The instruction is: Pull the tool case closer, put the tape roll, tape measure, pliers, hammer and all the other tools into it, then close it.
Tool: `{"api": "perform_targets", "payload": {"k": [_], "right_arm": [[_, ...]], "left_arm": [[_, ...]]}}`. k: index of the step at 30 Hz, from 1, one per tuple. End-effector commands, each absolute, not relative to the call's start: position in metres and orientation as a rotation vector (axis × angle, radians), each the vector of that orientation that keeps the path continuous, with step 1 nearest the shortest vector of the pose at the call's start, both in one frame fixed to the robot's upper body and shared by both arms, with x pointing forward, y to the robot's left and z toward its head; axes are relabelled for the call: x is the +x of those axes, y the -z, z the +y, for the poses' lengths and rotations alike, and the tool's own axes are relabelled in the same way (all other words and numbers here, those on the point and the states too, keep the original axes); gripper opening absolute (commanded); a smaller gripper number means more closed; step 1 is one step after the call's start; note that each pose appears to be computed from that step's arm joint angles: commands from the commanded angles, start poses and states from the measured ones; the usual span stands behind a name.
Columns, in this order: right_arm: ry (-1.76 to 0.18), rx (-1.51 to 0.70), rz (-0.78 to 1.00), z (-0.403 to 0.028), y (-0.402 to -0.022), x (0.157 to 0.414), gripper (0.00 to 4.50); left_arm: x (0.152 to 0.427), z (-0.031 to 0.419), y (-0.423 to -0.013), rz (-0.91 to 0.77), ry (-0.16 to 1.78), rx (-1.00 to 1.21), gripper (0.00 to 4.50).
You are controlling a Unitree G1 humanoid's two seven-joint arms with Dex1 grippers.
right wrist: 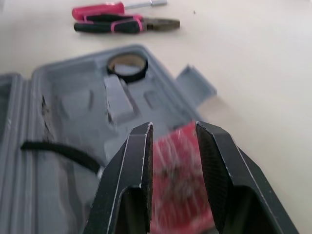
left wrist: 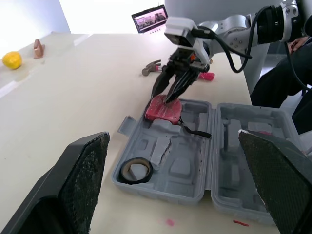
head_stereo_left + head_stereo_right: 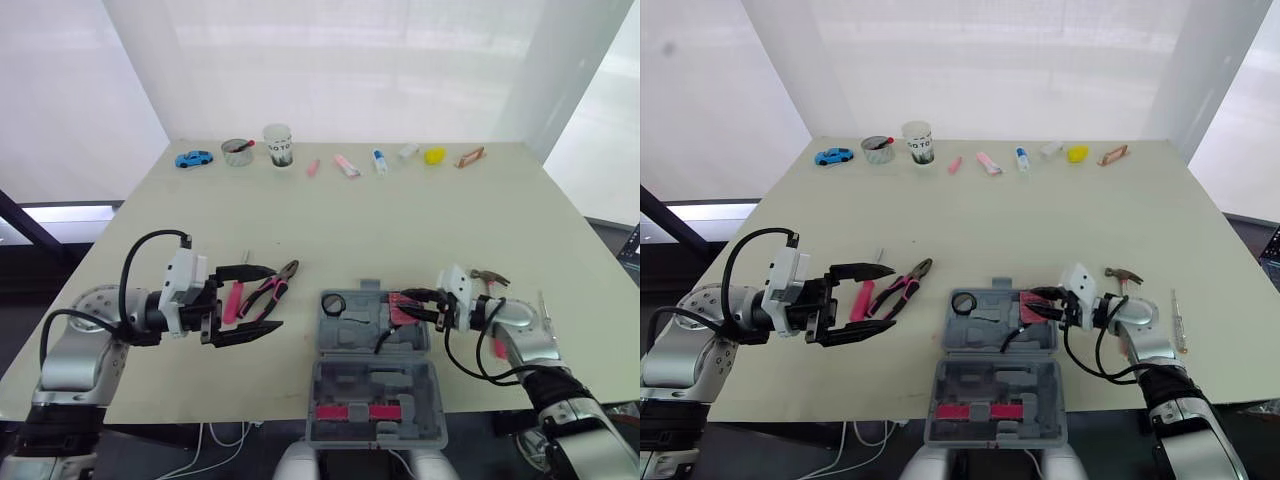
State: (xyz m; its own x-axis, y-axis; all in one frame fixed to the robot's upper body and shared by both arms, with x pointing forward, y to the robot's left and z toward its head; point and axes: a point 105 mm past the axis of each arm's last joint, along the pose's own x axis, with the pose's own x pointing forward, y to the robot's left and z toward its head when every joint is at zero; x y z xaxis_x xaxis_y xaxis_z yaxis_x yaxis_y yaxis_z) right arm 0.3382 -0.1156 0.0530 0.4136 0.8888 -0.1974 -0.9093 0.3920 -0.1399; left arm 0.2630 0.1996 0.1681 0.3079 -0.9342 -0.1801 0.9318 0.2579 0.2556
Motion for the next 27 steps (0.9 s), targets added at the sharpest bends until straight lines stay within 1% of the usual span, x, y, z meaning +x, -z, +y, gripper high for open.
{"api": "perform_targets", "payload": {"k": [1, 4, 10, 11, 13, 17, 24, 27], "right_arm": [[-1.143, -0.272, 0.116, -0.120, -0.041, 0.338, 1.46], [-1.108, -0.266, 0.174, -0.125, -0.027, 0.339, 1.46], [-1.123, -0.261, 0.371, -0.131, 0.001, 0.332, 1.46], [-1.129, -0.289, 0.429, -0.132, 0.008, 0.330, 1.46], [-1.119, -0.348, 0.485, -0.136, 0.016, 0.328, 1.46], [-1.090, -0.417, 0.518, -0.141, 0.022, 0.329, 1.46], [-1.142, -0.561, 0.591, -0.143, 0.034, 0.317, 1.46], [-1.129, -0.523, 0.595, -0.141, 0.037, 0.316, 1.46]], "left_arm": [[0.263, 0.200, -0.178, -0.043, 1.263, 0.360, 4.50], [0.264, 0.201, -0.178, -0.040, 1.261, 0.364, 4.50], [0.264, 0.201, -0.178, -0.035, 1.264, 0.364, 4.50], [0.264, 0.201, -0.178, -0.035, 1.265, 0.361, 4.50], [0.264, 0.199, -0.176, -0.032, 1.268, 0.351, 4.50], [0.264, 0.197, -0.173, -0.032, 1.269, 0.340, 4.50], [0.262, 0.193, -0.167, -0.031, 1.269, 0.323, 4.50], [0.259, 0.191, -0.164, -0.022, 1.277, 0.321, 4.50]]}}
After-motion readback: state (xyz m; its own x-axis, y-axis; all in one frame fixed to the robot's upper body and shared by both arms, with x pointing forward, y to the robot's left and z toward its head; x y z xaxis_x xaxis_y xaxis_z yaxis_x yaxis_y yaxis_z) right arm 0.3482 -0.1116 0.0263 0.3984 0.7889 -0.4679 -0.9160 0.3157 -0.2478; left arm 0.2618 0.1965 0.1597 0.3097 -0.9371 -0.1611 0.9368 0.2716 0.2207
